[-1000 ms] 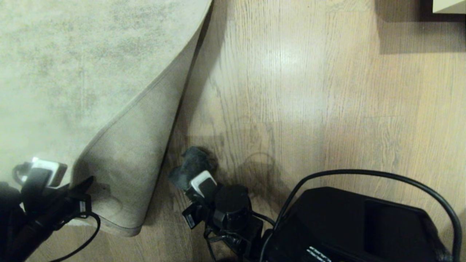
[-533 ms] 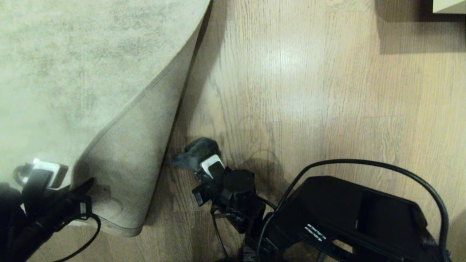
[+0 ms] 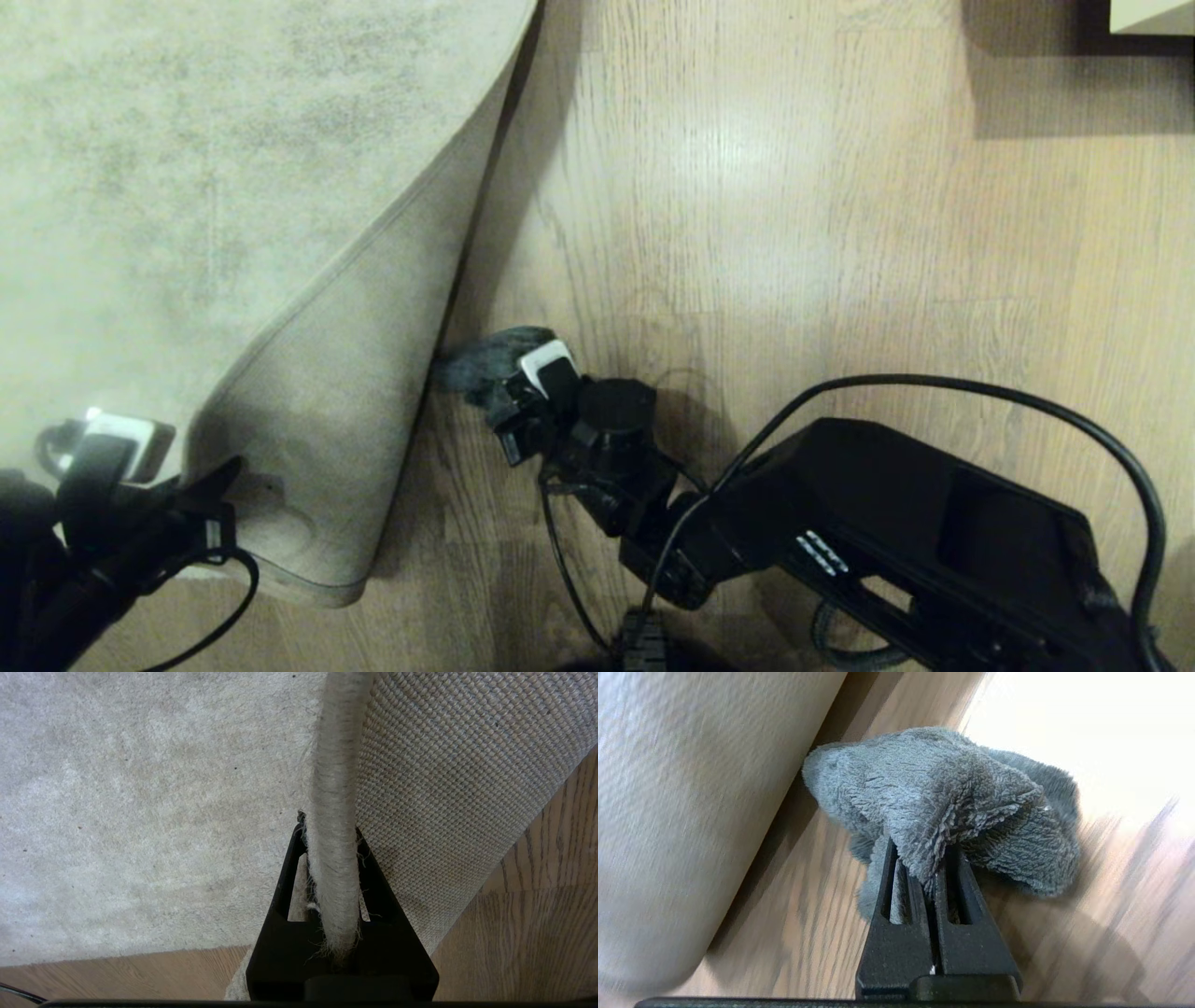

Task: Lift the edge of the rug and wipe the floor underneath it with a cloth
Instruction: Wipe the floor under the carpet with a rag

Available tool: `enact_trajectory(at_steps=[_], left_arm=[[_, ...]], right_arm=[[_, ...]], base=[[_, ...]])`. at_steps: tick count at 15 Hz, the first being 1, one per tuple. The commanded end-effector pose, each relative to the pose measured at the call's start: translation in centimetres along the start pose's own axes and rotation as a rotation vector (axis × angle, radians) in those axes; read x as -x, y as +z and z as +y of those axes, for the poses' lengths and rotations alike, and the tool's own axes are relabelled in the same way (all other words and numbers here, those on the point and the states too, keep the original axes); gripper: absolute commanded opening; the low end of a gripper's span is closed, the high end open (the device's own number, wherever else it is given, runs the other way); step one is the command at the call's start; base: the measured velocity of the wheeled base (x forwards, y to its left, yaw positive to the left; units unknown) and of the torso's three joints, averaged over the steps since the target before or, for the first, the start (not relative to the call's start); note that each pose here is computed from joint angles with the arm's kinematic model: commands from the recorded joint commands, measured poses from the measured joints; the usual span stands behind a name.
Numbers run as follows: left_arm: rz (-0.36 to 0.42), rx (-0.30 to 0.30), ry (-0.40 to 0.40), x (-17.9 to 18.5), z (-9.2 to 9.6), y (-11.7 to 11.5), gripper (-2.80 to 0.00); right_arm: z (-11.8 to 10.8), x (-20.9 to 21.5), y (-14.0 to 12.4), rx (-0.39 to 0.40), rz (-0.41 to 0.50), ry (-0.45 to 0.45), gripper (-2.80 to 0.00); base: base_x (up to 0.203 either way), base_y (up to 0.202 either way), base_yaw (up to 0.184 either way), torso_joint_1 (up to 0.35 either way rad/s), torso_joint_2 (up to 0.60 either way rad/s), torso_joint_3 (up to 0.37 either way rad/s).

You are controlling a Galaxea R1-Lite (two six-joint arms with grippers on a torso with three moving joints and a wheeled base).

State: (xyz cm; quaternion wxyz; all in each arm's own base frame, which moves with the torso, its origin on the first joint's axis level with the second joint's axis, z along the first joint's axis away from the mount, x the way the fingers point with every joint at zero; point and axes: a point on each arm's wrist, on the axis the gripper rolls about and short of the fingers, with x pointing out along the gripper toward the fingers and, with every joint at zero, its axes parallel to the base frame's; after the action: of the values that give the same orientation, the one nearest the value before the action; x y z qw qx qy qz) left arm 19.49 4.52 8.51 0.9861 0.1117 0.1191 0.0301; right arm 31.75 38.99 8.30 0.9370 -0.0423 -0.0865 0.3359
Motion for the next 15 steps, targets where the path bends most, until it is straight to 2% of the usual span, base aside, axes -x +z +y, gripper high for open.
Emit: enact_trajectory(at_steps=[1,5,9,11,15], left_arm=[[-0.046,-0.009,0.012,0.0,0.1,0.5,-2.80],[-0.049,-0.011,0.013,0.0,0.2,0.5,-2.80],[-0.050,-0.011,0.014,0.0,0.2,0.5,-2.80],[-0.049,-0.011,0.013,0.0,0.2,0.5,-2.80],[-0.052,-0.011,0.014,-0.1,0.2,0.6,-2.80]], right_arm=[[-1.1,-0.9,2.6,0.014,-0.066,-0.028,-2.80],[-2.3,-0.9,5.1,0.026,-0.102,-0.048,-2.80],[-2.2,-0.2,7.2,0.027,-0.093,-0.035,-2.80],[-1.2,0.5,7.8,0.029,-0.067,-0.005,-2.80],[2.0,2.3,6.3,0.037,0.003,0.076,-2.80]], base=[[0.000,0.000,0.000,0.000,0.00,0.000],[0.000,0.000,0.000,0.000,0.00,0.000],[0.000,0.000,0.000,0.000,0.00,0.000],[0.000,0.000,0.000,0.000,0.00,0.000],[0.000,0.000,0.000,0.000,0.00,0.000]])
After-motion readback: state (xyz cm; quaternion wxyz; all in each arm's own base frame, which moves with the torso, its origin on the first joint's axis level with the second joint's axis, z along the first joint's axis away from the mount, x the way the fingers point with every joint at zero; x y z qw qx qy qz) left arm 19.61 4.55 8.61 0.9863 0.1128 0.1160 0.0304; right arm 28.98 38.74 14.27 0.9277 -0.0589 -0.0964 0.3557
